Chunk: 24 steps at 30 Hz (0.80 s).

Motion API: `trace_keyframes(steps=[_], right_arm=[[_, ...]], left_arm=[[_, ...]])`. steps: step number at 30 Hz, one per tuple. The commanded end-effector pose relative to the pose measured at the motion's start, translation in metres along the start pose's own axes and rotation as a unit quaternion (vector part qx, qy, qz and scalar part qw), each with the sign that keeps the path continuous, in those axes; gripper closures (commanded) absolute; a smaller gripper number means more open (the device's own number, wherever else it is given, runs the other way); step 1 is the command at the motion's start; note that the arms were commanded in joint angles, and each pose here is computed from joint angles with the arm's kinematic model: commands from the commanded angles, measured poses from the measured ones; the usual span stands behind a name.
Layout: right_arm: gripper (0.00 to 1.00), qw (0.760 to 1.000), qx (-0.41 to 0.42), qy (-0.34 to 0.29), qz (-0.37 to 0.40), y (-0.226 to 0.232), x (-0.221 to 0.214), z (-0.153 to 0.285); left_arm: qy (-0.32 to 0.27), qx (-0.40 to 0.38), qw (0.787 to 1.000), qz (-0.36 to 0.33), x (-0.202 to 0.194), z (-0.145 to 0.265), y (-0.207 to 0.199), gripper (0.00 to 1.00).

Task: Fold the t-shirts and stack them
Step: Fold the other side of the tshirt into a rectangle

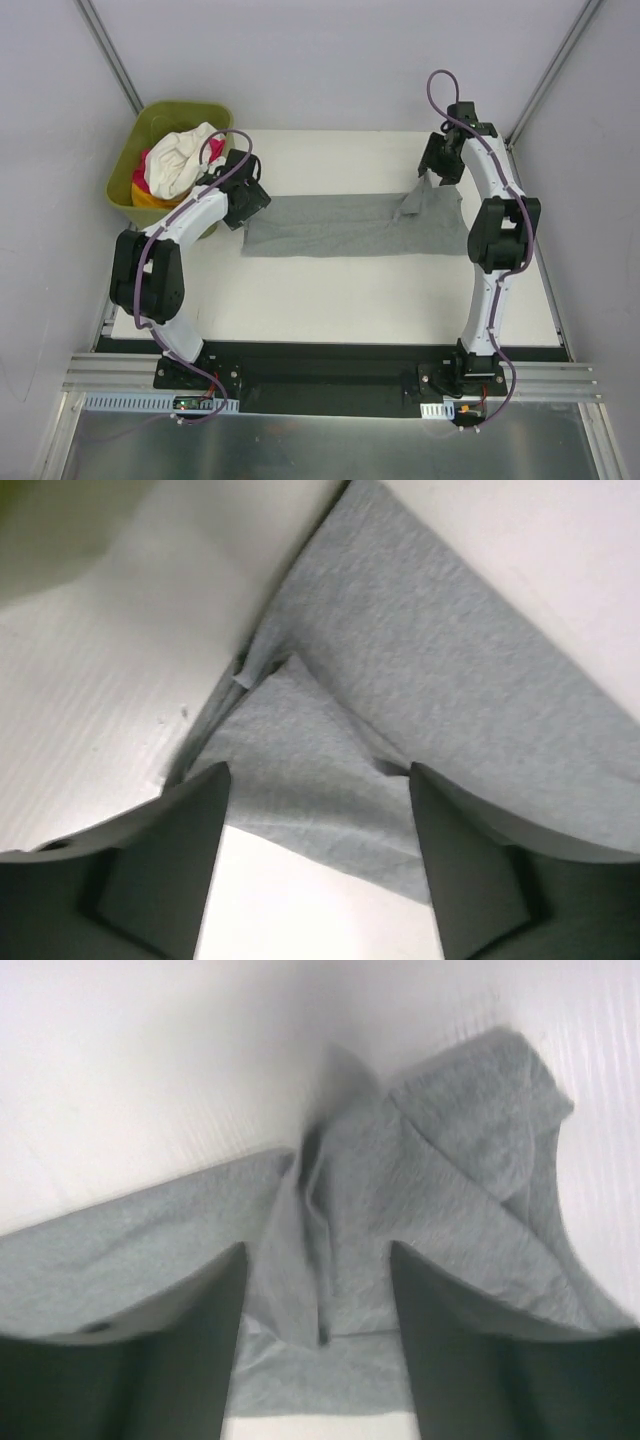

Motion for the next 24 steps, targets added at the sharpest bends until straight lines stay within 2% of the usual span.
trace_keyframes(steps=[1, 3, 7, 9, 11, 15, 24], right_arm=[[0.22, 0.999, 0.038, -0.027, 0.006, 0.009, 0.020, 0.017], [0.01, 0.998, 0.043, -0.035, 0.015, 0.008, 0.019, 0.023], [0.00, 0.997, 0.067, -0.043, 0.023, 0.004, 0.000, 0.042], [0.00, 0.996, 0.086, -0.029, 0.017, 0.001, -0.021, 0.046], [0.01, 0.994, 0.109, 0.013, 0.001, -0.002, -0.049, 0.038], [0.01, 0.990, 0.136, 0.036, -0.019, -0.002, -0.075, 0.028], [0.01, 0.985, 0.165, 0.054, -0.003, 0.031, -0.067, -0.003]], left_arm=[[-0.019, -0.035, 0.999, -0.001, 0.014, 0.021, -0.012, 0.20], [-0.024, -0.047, 0.999, -0.012, 0.012, 0.029, -0.017, 0.11], [-0.025, -0.073, 0.996, -0.045, -0.002, 0.044, -0.029, 0.01], [-0.023, -0.080, 0.995, -0.055, -0.005, 0.047, -0.032, 0.01], [-0.012, -0.090, 0.994, -0.065, -0.012, 0.050, -0.036, 0.01], [0.009, -0.104, 0.991, -0.083, -0.025, 0.053, -0.039, 0.01], [0.039, -0.090, 0.991, -0.090, -0.046, 0.051, -0.014, 0.01]])
Point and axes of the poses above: each gripper's point midway between its finger pads, its own z axis back along the fingers, its own y axis along the line the jaws close on, x = y × z, the point moved 9 cm from there along z, back along the fingers, and after that the axes turned 2 degrees about z, right-handed, at the moved point
